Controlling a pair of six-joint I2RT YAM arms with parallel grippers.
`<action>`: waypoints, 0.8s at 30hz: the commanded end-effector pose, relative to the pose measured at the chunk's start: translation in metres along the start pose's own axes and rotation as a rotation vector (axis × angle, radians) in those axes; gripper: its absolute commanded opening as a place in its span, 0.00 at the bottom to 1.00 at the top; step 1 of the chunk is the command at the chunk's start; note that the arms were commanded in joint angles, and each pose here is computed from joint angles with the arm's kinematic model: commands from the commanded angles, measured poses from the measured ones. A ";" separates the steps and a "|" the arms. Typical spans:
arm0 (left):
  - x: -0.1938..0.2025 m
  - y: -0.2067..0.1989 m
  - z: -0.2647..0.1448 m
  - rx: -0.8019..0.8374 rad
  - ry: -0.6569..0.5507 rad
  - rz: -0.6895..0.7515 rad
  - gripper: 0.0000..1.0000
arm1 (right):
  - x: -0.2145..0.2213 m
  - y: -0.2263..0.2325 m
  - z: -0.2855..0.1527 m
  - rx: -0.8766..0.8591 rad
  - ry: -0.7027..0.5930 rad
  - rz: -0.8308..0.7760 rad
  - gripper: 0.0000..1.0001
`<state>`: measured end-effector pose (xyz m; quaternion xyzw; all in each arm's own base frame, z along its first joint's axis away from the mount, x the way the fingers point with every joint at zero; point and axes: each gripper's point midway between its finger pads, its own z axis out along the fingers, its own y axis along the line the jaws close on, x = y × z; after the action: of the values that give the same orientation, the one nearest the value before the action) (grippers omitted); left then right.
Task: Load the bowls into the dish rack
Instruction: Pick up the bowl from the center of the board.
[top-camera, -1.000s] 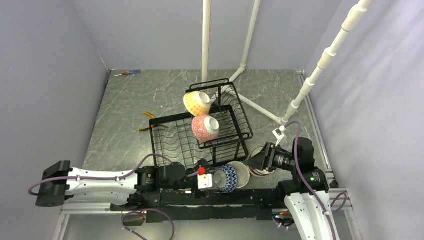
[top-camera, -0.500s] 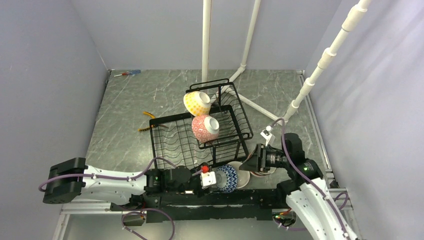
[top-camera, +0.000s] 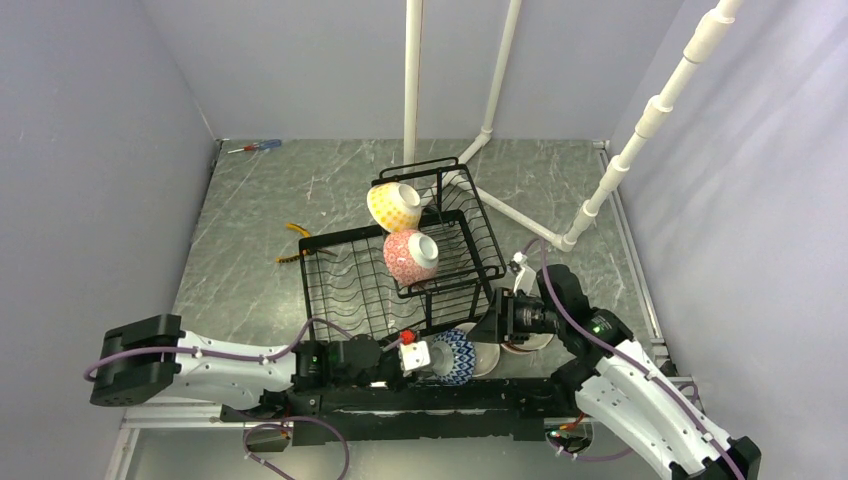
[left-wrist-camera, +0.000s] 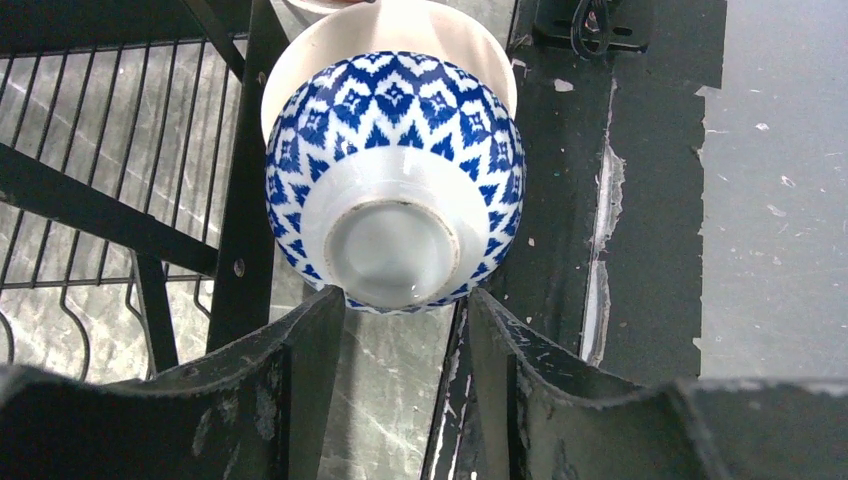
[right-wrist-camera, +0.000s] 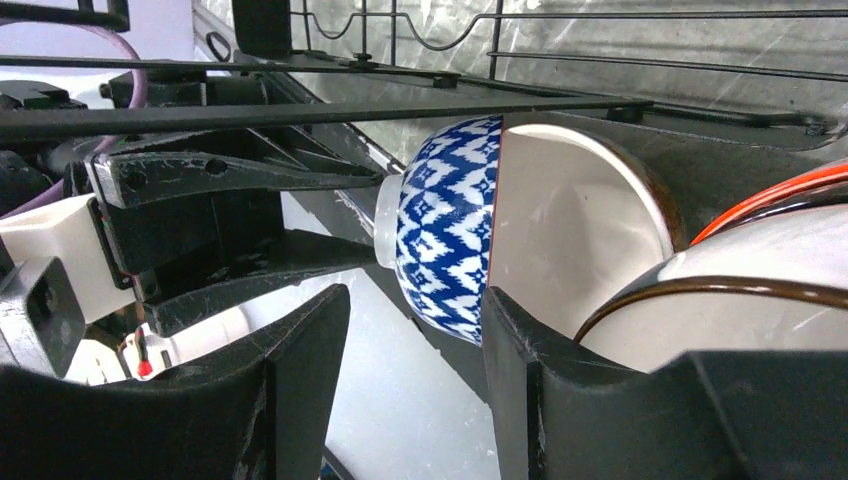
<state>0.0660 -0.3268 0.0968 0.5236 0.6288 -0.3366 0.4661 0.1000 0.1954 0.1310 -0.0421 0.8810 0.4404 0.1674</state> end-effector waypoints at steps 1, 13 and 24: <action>-0.011 0.000 0.005 -0.013 -0.063 -0.051 0.53 | -0.008 -0.007 0.007 0.039 -0.044 0.023 0.56; -0.010 -0.004 0.015 0.001 -0.070 -0.073 0.47 | -0.022 -0.007 -0.004 0.100 -0.127 -0.027 0.61; -0.013 -0.006 0.024 -0.003 -0.131 -0.141 0.49 | -0.019 -0.003 -0.005 0.069 -0.134 -0.013 0.64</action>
<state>0.0648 -0.3444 0.0873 0.4837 0.6397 -0.3728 0.4667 0.1148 0.1867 0.1279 -0.0148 0.8877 0.4037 0.2208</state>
